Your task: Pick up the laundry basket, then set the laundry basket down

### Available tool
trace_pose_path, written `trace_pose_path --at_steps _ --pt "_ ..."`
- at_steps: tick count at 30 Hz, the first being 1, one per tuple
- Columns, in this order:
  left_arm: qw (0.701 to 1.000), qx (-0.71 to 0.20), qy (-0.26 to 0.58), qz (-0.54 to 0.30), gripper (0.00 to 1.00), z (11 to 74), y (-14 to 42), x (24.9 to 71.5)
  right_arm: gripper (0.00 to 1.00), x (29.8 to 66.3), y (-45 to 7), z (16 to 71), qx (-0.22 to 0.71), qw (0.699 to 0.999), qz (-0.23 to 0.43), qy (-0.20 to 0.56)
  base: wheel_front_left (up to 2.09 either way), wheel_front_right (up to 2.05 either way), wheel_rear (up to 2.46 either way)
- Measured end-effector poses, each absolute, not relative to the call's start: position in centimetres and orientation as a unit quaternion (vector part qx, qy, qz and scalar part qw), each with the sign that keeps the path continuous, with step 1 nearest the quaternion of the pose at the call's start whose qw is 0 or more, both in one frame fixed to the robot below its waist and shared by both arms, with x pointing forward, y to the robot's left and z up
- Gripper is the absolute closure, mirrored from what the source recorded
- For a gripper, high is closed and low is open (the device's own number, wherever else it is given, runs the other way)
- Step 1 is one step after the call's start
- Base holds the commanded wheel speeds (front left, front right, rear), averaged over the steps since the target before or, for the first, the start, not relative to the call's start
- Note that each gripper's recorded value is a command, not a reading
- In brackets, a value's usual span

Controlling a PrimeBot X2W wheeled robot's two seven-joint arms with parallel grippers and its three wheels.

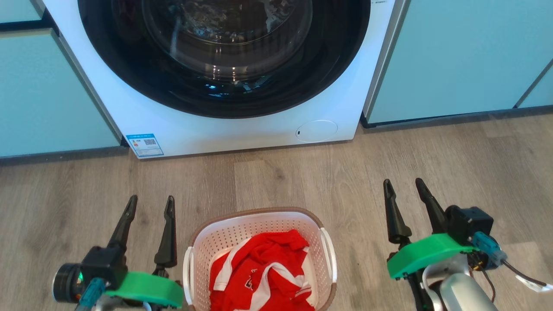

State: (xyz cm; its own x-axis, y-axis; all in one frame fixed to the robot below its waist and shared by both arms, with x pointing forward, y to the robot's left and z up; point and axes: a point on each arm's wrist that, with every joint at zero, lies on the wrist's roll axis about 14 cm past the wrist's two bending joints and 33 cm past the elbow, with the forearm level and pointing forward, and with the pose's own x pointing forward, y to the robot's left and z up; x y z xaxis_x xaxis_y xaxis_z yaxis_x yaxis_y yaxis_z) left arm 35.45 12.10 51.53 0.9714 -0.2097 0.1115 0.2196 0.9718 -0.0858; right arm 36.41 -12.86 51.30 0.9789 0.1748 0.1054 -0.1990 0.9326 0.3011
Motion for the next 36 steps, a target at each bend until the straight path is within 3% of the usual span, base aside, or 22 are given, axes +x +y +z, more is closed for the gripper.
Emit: trace_pose_path --at_steps 36 --pt "0.992 -0.069 -0.038 -0.098 0.0 50.82 12.22 35.1 0.0 36.36 -12.99 51.25 0.151 0.983 0.094 -0.038 0.0 0.0 0.0"
